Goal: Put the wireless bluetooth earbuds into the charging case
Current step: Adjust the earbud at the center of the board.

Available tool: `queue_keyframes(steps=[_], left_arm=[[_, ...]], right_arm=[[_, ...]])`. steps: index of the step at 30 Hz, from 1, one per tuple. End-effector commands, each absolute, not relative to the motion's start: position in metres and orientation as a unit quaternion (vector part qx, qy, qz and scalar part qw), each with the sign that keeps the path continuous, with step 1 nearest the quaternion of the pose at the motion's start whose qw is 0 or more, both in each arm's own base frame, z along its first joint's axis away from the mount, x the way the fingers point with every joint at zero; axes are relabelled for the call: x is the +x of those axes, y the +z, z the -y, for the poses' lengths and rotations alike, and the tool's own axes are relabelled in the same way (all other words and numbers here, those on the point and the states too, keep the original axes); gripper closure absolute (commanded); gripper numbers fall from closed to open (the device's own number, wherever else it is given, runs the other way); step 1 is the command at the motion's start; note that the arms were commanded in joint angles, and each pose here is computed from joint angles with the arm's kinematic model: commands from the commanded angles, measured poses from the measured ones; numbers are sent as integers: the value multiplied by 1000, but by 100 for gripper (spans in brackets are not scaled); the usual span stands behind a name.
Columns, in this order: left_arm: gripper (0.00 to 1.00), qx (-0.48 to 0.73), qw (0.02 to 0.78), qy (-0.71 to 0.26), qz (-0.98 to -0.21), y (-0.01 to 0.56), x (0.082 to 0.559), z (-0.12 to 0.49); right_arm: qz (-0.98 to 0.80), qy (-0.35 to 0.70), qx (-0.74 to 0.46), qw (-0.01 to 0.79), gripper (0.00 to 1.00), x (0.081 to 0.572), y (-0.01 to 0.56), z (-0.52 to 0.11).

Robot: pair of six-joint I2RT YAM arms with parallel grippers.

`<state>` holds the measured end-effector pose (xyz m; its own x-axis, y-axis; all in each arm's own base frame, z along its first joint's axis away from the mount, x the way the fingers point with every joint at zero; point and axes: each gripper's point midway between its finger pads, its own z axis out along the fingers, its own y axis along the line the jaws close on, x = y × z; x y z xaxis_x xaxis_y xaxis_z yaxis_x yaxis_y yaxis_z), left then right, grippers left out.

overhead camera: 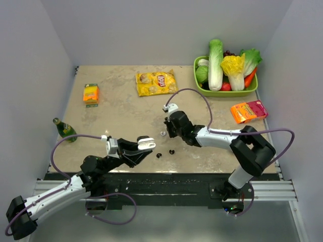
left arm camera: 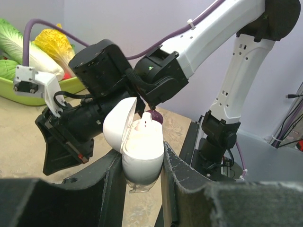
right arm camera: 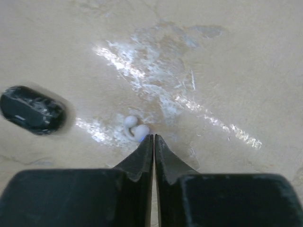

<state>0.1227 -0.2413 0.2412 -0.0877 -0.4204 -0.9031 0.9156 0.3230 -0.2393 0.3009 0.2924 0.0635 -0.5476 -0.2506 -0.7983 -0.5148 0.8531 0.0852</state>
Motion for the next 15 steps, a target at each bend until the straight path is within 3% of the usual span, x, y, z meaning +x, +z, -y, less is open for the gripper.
queue_keyframes(steps=[1,15], left_arm=[[100,239,629,-538,-508,233,119,240],[100,240,628,-536,-510,232,120,240]], right_arm=[[-886,134,-186,403,99,307,44,-281],[-889,166,-204,374,100,294,24,-293]])
